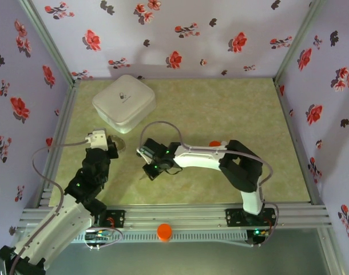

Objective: Put the keys on the keyring

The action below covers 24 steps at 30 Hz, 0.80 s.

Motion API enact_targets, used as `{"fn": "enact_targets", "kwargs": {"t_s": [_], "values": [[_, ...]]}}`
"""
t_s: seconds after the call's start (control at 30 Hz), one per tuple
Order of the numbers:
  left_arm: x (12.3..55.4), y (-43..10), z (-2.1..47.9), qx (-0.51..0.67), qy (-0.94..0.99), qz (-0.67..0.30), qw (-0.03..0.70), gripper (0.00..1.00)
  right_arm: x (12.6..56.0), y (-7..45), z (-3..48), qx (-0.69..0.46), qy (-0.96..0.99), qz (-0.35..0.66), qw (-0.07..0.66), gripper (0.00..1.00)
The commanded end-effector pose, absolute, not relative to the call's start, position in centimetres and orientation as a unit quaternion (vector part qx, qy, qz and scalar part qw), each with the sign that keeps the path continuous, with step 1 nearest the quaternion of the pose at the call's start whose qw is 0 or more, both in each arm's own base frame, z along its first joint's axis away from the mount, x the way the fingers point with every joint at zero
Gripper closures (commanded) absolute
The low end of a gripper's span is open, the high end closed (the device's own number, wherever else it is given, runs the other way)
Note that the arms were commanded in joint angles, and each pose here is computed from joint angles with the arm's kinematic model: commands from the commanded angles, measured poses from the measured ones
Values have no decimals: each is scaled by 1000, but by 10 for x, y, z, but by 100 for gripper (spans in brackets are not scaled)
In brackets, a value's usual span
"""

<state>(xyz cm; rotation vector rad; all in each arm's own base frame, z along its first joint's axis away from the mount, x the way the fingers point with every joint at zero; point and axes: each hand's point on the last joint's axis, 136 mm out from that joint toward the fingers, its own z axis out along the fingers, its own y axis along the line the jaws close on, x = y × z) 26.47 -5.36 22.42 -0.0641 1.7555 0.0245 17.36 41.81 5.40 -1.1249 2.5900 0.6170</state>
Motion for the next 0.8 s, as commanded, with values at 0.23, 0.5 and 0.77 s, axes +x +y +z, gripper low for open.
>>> {"fn": "enact_targets", "kwargs": {"t_s": [0.23,0.5,0.77], "values": [[269,-86,235,27,751,-59,657,100,171,324,52,-358,920,119,102,100],[269,-93,232,42,756,-69,650,100,173,333,48,-360,919,125,101,100],[271,-95,230,48,759,-67,646,100,186,350,37,-354,921,124,109,100]]}}
